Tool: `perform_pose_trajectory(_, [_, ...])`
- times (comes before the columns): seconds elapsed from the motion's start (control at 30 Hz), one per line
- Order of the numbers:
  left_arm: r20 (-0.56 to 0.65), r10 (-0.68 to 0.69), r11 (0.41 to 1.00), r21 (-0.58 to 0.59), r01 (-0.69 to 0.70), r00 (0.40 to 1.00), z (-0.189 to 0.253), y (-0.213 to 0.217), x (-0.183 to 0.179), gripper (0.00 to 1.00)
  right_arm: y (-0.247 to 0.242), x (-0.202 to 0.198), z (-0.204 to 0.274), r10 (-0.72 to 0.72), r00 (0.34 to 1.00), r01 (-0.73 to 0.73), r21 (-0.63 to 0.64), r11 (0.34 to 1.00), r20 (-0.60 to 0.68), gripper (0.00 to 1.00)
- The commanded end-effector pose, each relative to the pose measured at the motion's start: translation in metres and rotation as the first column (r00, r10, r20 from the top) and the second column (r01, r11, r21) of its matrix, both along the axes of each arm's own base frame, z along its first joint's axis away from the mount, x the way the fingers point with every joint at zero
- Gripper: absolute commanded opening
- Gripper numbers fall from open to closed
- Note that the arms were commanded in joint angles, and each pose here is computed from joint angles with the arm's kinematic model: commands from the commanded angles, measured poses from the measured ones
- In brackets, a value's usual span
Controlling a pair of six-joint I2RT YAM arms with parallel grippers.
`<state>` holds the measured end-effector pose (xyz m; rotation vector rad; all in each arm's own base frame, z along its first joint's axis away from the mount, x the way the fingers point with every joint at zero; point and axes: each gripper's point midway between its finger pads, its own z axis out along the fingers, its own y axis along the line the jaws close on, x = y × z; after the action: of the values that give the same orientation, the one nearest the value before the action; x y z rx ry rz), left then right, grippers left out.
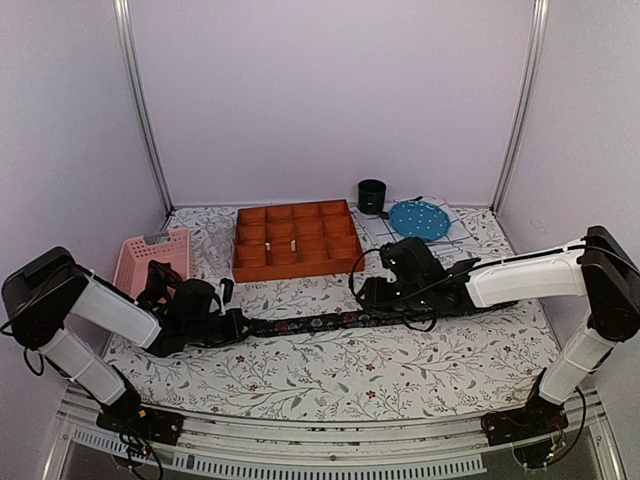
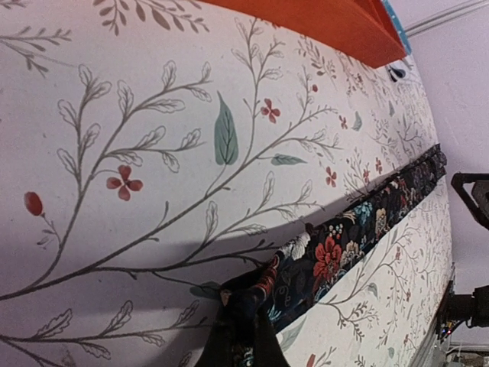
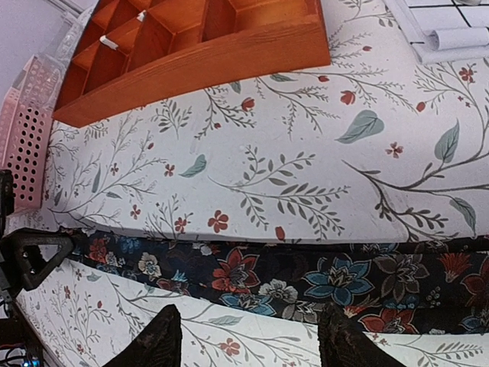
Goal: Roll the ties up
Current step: Adjust the tie at the center of the board.
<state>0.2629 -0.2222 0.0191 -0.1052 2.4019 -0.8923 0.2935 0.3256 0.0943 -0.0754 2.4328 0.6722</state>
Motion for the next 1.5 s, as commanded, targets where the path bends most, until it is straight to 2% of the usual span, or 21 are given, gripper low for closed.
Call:
perform_pose_trajectory(0.0, [0.066, -0.044, 0.997, -0.061, 0.048, 0.997, 0.014, -0.008, 0.0, 0.0, -0.021, 0.001, 0.017, -0.036, 0.999, 0.038, -0.083, 0.996, 0.028, 0.59])
perform_pose_trajectory(0.13, [0.091, -0.072, 0.994, -0.077, 0.079, 0.993, 0.017, -0.01, -0.004, 0.0, -0.036, -0.002, 0.0, -0.057, 0.998, 0.057, -0.167, 0.984, 0.005, 0.59])
perform_pose_trajectory(0.27, [0.114, -0.091, 0.992, -0.076, 0.1, 0.989, 0.021, -0.011, -0.006, 0.0, -0.047, -0.006, -0.008, -0.084, 0.996, 0.081, -0.159, 0.984, -0.013, 0.58])
perform_pose_trajectory(0.43, [0.144, -0.105, 0.99, -0.079, 0.118, 0.984, 0.029, -0.011, -0.007, 0.0, -0.029, -0.009, 0.013, -0.044, 0.999, 0.044, 0.001, 0.999, 0.01, 0.58])
perform_pose_trajectory(0.67, [0.137, -0.104, 0.992, -0.052, 0.112, 0.985, 0.027, -0.007, -0.01, 0.0, 0.015, -0.01, 0.04, 0.047, 0.998, -0.056, 0.179, 0.982, 0.052, 0.57])
perform_pose_trajectory(0.93, [0.124, -0.097, 0.995, -0.021, 0.1, 0.987, 0.023, -0.003, -0.013, 0.0, 0.087, -0.016, 0.032, 0.165, 0.986, -0.161, 0.283, 0.945, 0.011, 0.44])
perform_pose_trajectory(1.03, [0.113, -0.103, 0.994, -0.007, 0.105, 0.988, 0.018, -0.003, -0.015, 0.0, 0.121, -0.023, 0.023, 0.236, 0.972, -0.222, 0.303, 0.927, -0.011, 0.32])
perform_pose_trajectory(1.07, [0.109, -0.105, 0.994, -0.006, 0.106, 0.989, 0.017, -0.003, -0.016, 0.04, 0.128, -0.024, 0.02, 0.249, 0.968, -0.232, 0.302, 0.925, -0.019, 0.3])
perform_pose_trajectory(1.1, [0.102, -0.104, 0.994, -0.003, 0.105, 0.989, 0.016, -0.003, -0.017, 0.12, 0.134, -0.025, 0.017, 0.259, 0.966, -0.239, 0.3, 0.923, -0.025, 0.29])
perform_pose_trajectory(1.23, [0.06, -0.097, 0.995, -0.004, 0.098, 0.993, 0.012, -0.002, -0.021, 0.51, 0.137, -0.025, 0.01, 0.254, 0.966, -0.233, 0.286, 0.929, -0.039, 0.29])
perform_pose_trajectory(1.33, [0.011, -0.07, 0.997, 0.014, 0.07, 0.997, 0.008, 0.002, -0.022, 0.64, 0.133, -0.023, 0.009, 0.237, 0.97, -0.219, 0.26, 0.941, -0.043, 0.3])
perform_pose_trajectory(1.47, [-0.025, -0.046, 0.999, -0.015, 0.046, 0.999, 0.014, 0.001, -0.023, 0.74, 0.129, -0.023, 0.013, 0.224, 0.974, -0.211, 0.244, 0.947, -0.03, 0.32])
